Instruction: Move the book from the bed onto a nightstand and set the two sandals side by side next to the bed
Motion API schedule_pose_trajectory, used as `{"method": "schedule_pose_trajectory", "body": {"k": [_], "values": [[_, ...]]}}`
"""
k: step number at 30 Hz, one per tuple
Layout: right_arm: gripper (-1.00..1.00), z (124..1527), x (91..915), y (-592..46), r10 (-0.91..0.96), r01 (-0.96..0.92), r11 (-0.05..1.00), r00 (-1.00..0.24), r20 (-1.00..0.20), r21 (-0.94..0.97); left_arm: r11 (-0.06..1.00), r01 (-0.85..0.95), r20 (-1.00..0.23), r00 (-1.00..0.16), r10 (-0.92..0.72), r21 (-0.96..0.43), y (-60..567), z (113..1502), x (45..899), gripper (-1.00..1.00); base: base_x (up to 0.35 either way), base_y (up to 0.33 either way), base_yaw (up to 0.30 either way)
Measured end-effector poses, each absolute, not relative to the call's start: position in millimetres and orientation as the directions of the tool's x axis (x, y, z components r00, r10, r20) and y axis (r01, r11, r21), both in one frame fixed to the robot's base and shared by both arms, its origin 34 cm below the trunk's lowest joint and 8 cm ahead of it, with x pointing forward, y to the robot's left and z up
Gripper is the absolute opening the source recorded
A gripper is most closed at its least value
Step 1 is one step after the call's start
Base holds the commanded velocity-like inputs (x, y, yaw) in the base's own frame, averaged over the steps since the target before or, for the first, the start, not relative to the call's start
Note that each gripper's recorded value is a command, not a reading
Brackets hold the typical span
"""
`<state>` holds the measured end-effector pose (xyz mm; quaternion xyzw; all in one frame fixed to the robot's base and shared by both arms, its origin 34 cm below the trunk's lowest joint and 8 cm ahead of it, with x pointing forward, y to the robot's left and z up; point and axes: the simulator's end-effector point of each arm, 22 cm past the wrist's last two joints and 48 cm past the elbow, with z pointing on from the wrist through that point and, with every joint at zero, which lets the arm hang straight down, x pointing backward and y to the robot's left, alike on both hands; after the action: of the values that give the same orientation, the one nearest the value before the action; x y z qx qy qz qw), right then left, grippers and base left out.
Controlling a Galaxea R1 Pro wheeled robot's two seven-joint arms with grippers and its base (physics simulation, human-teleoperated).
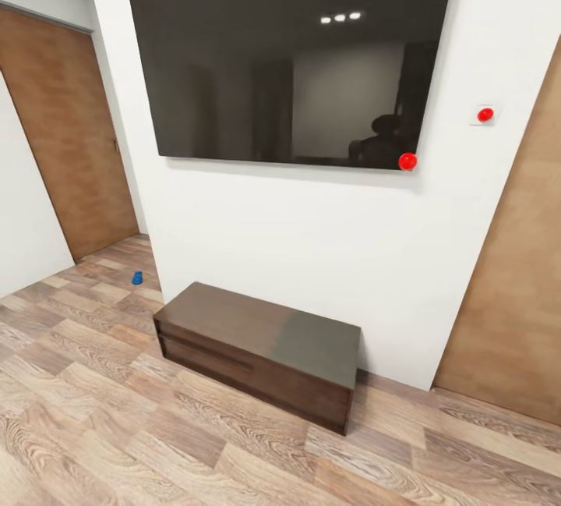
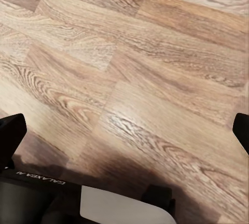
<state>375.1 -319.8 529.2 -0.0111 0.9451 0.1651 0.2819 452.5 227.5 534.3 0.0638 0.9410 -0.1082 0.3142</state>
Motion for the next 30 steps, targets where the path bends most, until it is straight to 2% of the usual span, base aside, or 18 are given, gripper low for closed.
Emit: {"method": "schedule_pose_trajectory", "body": {"k": [6, 20, 30], "values": [[1.0, 529.1, 375.1, -319.7, 0.072, -0.114, 0.945, -0.841, -0.536, 0.306, 0.968, 0.188, -0.605, -0.795, 0.052, -0.163, 227.5, 534.2, 452.6, 1.0, 0.033, -0.014, 0.023], [1.0, 529.1, 375.2, -320.0, 0.072, -0.114, 0.945, -0.841, -0.536, 0.306, 0.968, 0.189, -0.605, -0.794, 0.053, -0.163, 227.5, 534.2, 452.5, 1.0, 0.002, -0.001, 0.178], [1.0, 529.1, 375.1, -319.8, 0.072, -0.114, 0.945, -0.841, -0.536, 0.306, 0.968, 0.19, -0.605, -0.795, 0.054, -0.163, 226.8, 534.2, 452.5, 1.0, 0.0, 0.0, 0.063]]}}
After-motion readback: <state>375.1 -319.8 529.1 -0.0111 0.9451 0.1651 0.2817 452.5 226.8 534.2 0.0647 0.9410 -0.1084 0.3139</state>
